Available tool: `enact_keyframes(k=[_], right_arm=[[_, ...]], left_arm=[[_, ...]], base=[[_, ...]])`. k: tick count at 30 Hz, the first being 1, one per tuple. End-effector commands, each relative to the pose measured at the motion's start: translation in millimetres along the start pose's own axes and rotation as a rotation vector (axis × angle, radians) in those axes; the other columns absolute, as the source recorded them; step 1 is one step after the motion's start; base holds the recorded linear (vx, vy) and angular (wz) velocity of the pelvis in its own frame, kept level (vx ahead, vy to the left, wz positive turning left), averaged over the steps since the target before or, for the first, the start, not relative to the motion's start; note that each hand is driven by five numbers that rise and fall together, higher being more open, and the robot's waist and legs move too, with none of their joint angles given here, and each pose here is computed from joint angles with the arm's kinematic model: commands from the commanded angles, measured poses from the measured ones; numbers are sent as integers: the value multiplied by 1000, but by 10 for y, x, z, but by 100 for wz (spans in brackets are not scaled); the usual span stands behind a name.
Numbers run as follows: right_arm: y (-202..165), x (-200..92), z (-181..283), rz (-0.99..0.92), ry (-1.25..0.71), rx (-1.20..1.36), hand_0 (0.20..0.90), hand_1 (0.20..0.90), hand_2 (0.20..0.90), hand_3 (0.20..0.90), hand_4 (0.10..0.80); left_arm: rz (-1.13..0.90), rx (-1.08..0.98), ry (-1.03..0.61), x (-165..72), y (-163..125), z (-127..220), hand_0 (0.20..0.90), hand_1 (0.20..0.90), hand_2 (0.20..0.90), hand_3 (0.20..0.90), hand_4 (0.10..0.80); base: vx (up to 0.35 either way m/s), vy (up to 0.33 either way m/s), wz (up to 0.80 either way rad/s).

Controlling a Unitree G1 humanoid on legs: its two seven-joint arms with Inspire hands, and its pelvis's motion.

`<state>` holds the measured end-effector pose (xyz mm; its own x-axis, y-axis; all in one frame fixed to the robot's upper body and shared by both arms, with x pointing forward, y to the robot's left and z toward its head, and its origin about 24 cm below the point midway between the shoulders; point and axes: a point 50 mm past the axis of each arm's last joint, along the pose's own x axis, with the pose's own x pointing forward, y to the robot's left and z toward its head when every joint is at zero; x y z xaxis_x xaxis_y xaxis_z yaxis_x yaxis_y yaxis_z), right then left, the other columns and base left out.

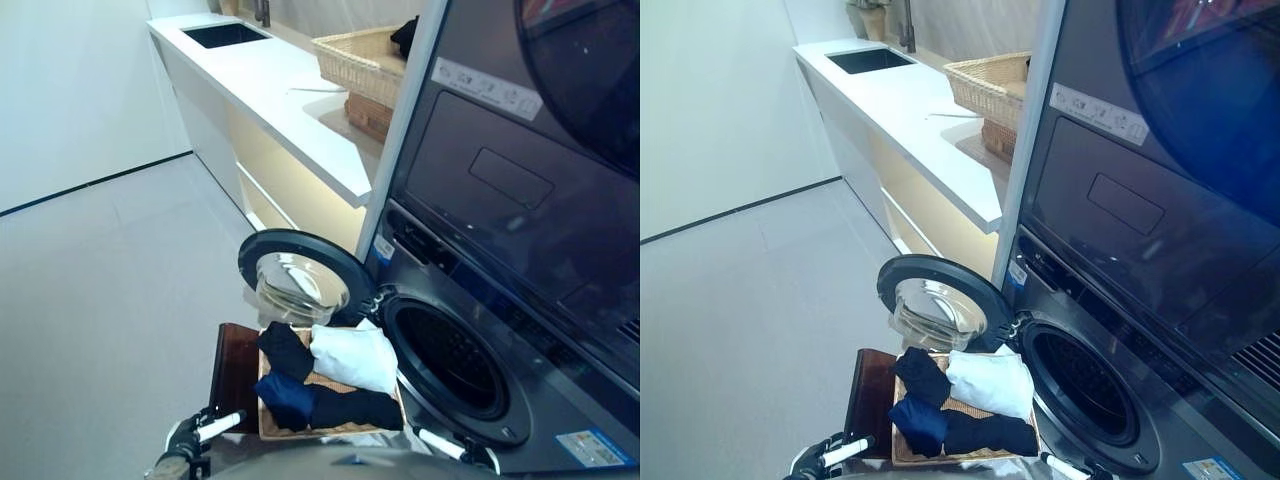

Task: Pick up the clothes and place them into the washing machine

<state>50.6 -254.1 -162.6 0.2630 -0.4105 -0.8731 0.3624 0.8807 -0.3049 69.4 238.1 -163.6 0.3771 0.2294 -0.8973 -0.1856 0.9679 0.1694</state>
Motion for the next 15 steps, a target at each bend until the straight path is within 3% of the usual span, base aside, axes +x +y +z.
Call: enact_keyframes(k=[1,15], right_arm=[[-142,24,81,-45,-28,24,900,900,900,900,800],[-45,47,330,-20,-116,35,900,900,900,900,800]], left_arm=[[12,-6,-42,8,10,69,900,900,900,900,800],[42,-6,-34,-1,130,53,900,900,900,900,800]], base=[[59,88,3],[25,107,-3]])
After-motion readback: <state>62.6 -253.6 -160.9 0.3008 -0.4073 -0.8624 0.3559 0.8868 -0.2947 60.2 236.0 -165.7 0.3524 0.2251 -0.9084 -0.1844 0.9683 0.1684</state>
